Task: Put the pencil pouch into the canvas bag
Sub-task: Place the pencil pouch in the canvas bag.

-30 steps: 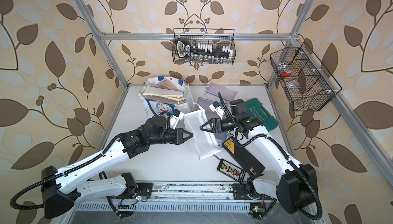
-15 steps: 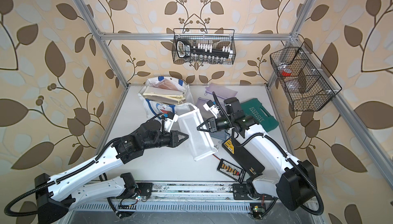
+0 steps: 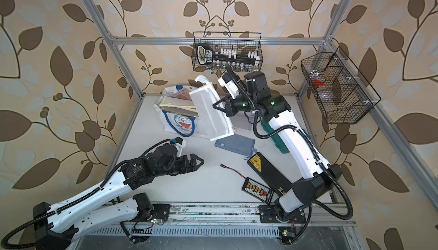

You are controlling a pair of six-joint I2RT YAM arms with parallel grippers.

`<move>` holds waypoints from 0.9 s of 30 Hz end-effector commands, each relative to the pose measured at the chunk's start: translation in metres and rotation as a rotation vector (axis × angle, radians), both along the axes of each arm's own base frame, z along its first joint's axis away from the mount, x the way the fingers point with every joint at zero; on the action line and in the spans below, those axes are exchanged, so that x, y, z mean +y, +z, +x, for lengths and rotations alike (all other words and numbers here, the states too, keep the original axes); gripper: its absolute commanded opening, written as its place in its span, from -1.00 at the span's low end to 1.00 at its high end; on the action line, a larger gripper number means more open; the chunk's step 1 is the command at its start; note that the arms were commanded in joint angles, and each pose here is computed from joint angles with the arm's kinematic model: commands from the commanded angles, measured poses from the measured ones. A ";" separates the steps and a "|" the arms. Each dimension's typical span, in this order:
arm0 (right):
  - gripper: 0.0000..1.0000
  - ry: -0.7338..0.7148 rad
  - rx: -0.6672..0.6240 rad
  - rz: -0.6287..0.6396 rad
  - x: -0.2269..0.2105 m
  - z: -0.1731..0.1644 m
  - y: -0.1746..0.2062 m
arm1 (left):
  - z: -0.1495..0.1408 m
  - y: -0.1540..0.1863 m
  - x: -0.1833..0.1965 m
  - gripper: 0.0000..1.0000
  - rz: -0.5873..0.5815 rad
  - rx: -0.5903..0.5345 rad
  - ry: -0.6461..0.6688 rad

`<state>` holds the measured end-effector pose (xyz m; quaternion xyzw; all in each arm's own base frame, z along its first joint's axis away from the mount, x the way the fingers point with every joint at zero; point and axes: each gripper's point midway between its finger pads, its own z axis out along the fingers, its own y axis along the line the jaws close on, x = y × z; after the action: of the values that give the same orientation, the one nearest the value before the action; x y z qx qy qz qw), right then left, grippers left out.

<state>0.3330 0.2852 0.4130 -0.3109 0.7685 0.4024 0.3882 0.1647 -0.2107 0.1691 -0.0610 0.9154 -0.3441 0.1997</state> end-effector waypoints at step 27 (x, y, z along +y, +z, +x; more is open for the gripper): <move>-1.00 -0.273 -0.932 -0.450 0.152 0.152 -0.013 | -0.070 0.008 0.146 0.97 0.031 0.043 0.382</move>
<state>0.4701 0.4346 0.3869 -0.4401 0.6454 0.0576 0.6217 0.0952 -0.0811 0.1740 -0.2217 0.8976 -0.3083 0.2238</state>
